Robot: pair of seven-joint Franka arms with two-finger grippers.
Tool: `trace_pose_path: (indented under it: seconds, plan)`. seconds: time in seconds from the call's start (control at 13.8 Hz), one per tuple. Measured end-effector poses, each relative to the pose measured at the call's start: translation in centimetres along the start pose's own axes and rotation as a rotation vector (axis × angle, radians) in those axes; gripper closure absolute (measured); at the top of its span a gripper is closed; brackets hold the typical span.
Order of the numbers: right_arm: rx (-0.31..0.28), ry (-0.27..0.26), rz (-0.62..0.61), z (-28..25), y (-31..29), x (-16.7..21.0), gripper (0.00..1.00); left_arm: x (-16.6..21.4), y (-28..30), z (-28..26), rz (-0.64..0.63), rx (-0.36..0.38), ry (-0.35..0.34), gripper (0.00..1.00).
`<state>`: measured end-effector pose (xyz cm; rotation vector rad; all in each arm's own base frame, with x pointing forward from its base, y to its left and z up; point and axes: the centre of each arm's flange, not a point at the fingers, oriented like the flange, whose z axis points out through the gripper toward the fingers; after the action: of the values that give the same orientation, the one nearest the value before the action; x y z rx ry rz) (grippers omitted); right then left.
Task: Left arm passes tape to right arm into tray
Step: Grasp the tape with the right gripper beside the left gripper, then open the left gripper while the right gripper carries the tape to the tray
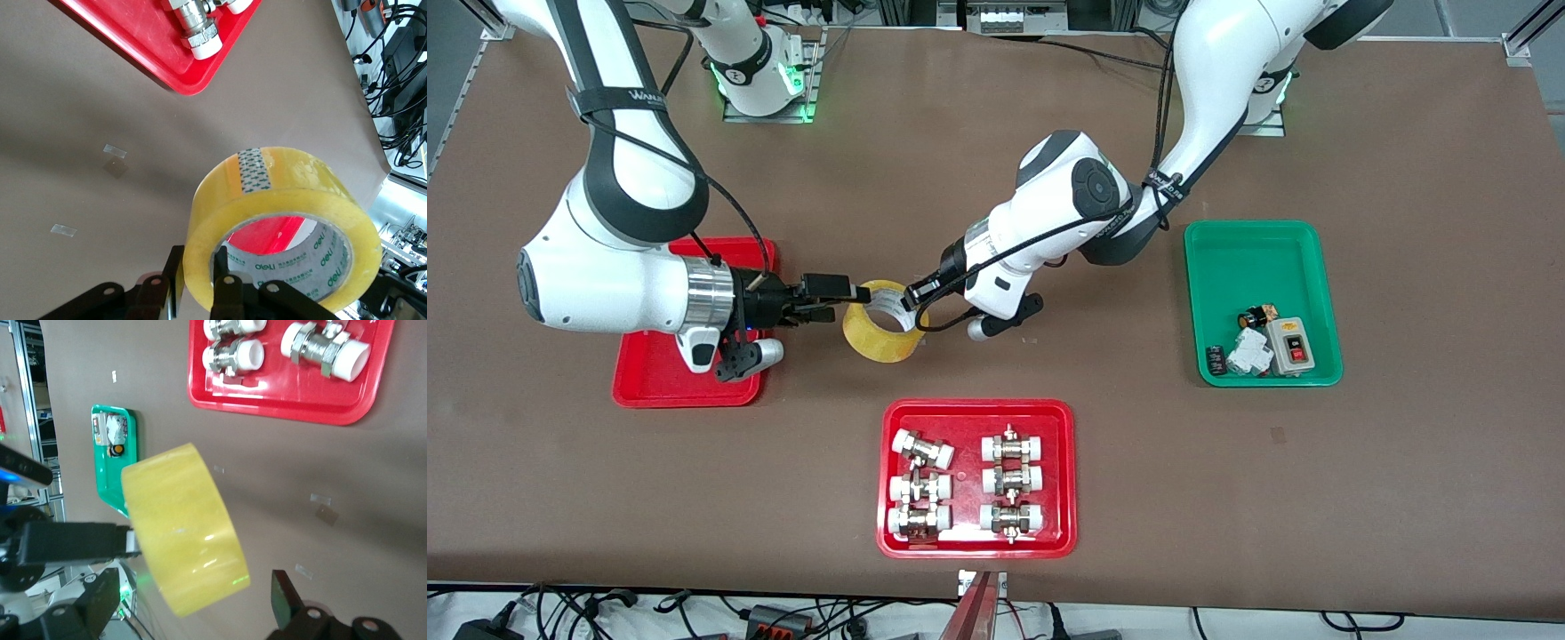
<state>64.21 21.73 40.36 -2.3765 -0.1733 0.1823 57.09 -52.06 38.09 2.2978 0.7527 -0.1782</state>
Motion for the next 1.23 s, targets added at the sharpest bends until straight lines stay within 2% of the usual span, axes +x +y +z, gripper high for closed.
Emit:
trace_pose_path:
  seconds: [0.36,0.43,0.65,1.08,1.23]
  plan:
    - [-0.014,0.035,-0.015,1.4,-0.7,0.6,0.00,0.1,0.0,-0.1,-0.001,-0.001,0.002,0.78]
    - [-0.015,0.038,-0.018,1.5,-0.9,0.6,0.07,0.2,0.0,-0.1,-0.001,-0.001,0.003,0.78]
    - [-0.018,0.050,-0.033,0.9,-0.8,0.9,0.38,0.4,0.2,-0.3,-0.002,-0.007,0.007,0.78]
    - [-0.018,0.059,-0.047,0.4,-1.3,1.0,0.38,0.6,0.5,-0.7,0.004,-0.016,0.013,0.78]
    - [-0.017,0.057,-0.045,0.3,-1.2,1.0,0.41,0.7,0.6,-0.8,0.118,0.006,0.060,0.62]
